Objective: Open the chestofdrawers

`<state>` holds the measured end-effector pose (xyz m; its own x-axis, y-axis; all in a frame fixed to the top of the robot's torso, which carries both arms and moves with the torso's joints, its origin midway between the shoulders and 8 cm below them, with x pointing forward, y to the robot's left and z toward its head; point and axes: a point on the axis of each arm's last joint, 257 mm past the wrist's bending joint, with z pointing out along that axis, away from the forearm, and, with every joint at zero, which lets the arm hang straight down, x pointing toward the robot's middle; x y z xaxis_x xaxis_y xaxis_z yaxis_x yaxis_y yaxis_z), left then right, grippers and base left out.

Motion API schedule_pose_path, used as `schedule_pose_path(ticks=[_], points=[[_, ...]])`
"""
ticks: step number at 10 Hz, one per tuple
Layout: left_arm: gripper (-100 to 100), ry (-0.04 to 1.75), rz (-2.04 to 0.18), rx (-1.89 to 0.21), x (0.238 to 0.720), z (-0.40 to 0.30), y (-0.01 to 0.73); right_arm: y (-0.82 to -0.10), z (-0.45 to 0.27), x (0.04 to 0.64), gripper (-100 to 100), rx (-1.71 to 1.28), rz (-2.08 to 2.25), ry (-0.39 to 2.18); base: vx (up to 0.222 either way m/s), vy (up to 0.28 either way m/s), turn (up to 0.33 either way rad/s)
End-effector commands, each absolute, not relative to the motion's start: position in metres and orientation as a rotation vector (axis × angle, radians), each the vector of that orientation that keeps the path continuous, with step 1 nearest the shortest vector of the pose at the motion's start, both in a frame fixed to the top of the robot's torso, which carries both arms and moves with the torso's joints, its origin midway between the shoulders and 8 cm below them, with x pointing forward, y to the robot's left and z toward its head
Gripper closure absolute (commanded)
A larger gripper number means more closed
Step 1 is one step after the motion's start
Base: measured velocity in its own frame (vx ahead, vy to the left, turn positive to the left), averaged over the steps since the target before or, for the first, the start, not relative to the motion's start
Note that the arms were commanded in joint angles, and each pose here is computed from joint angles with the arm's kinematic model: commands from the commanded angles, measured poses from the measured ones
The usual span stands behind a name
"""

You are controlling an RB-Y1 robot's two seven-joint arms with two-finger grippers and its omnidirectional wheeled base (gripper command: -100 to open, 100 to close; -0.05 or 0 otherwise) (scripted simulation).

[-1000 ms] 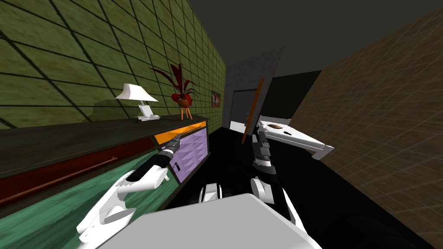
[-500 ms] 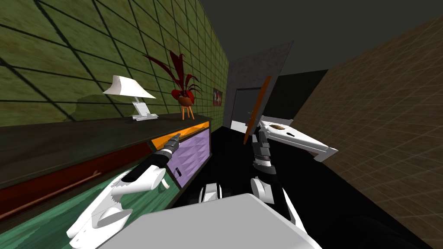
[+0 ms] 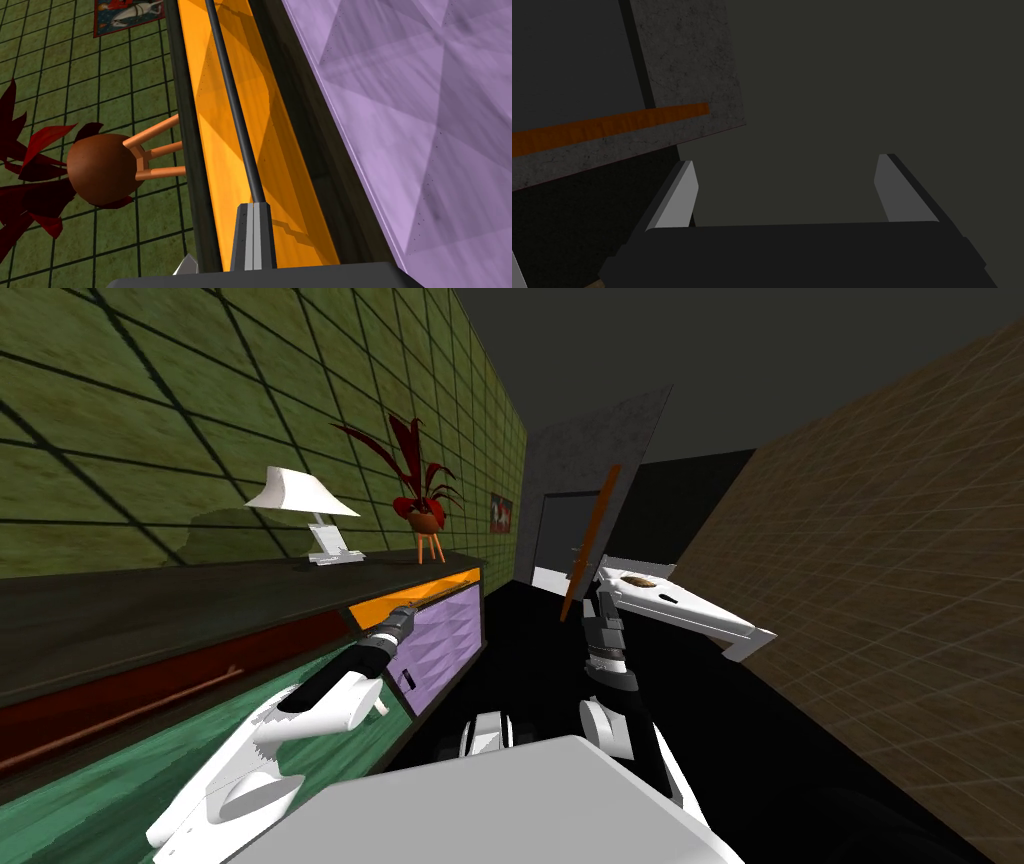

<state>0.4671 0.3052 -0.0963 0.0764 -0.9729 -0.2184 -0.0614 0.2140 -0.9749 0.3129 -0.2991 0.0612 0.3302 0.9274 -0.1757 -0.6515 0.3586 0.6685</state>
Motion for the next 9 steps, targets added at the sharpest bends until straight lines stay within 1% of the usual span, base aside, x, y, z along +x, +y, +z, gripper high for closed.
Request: schedule_pose_path(ticks=[1, 2, 5, 7, 8, 9], points=[[100, 1.283, -0.965, -1.124, 0.4659, -0.0963, 0.3033, -0.2991, 0.0611, 0.3129, 0, 0.540, 1.100, 0.598, -0.060, -0.076, 0.007], [-100, 1.284, -0.962, -1.124, 0.4673, -0.0971, 0.3050, -0.2991, 0.0611, 0.3129, 0, 0.540, 1.100, 0.599, 0.041, 0.065, -0.011], [-100, 1.284, -0.957, -1.123, 0.4695, -0.0978, 0.3077, -0.2993, 0.0610, 0.3129, 0, 0.540, 1.099, 0.599, 0.106, 0.124, -0.011], [-100, 1.284, -0.958, -1.123, 0.4689, -0.0976, 0.3070, -0.2992, 0.0610, 0.3129, 0, 0.540, 1.099, 0.599, 0.039, 0.039, -0.001], [100, 1.284, -0.957, -1.123, 0.4689, -0.0977, 0.3070, -0.2992, 0.0611, 0.3129, 0, 0.540, 1.099, 0.599, 0.009, 0.007, 0.000], [100, 1.285, -0.961, -1.125, 0.4665, -0.0971, 0.3043, -0.2992, 0.0611, 0.3129, 0, 0.540, 1.100, 0.599, -0.087, -0.087, 0.007]])
